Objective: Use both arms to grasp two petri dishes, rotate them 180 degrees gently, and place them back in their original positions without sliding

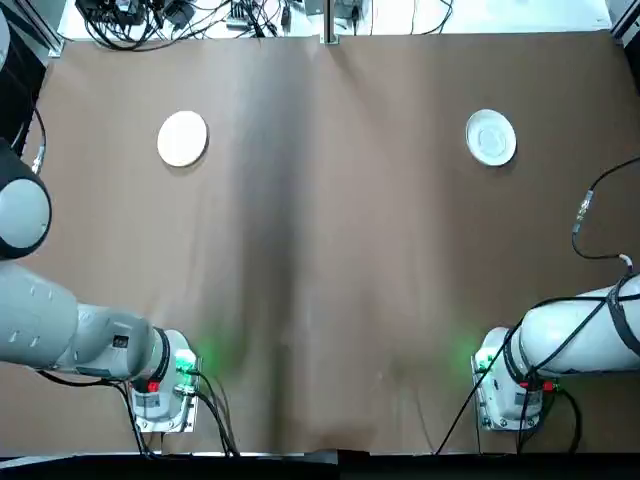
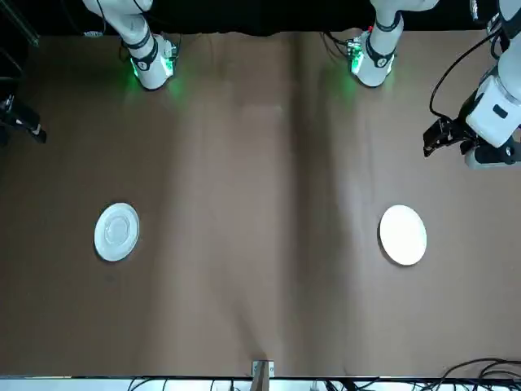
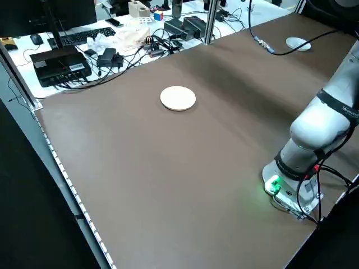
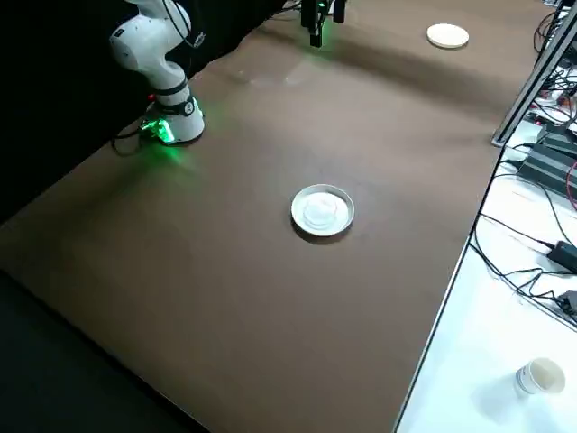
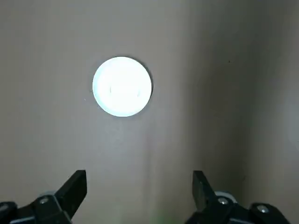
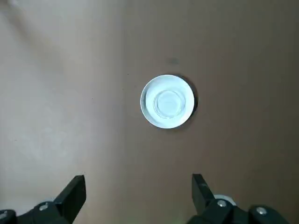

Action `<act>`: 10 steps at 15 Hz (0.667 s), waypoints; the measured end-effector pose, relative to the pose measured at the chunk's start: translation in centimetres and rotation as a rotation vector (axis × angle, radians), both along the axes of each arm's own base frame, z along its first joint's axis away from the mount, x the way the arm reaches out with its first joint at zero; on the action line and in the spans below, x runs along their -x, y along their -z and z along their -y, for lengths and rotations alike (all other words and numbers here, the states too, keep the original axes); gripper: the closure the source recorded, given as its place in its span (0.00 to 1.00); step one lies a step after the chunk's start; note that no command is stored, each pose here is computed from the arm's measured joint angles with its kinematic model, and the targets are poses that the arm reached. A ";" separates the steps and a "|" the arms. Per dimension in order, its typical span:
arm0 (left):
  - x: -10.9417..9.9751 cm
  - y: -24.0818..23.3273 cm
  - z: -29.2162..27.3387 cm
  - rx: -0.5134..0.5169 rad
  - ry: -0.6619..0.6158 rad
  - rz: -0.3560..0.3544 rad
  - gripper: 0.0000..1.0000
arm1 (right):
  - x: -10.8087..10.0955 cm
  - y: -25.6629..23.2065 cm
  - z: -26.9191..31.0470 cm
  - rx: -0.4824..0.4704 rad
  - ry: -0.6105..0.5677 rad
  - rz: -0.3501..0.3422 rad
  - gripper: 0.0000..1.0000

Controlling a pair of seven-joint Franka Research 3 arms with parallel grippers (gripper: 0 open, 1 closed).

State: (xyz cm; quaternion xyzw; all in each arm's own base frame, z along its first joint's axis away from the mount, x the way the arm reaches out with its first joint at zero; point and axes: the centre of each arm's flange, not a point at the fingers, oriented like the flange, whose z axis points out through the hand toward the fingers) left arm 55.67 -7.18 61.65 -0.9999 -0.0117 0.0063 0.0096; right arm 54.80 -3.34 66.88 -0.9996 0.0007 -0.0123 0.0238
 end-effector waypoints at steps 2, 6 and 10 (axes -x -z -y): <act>0.0 0.0 -0.3 0.000 -0.005 -0.001 0.00 | 0.0 0.0 0.0 0.000 0.000 -0.003 0.00; -0.2 0.0 -0.4 0.001 0.004 0.011 0.00 | 0.1 0.2 0.0 -0.001 0.005 -0.014 0.00; -0.3 0.2 -0.6 -0.009 0.069 0.011 0.00 | 0.2 0.2 -0.1 -0.002 0.006 -0.023 0.00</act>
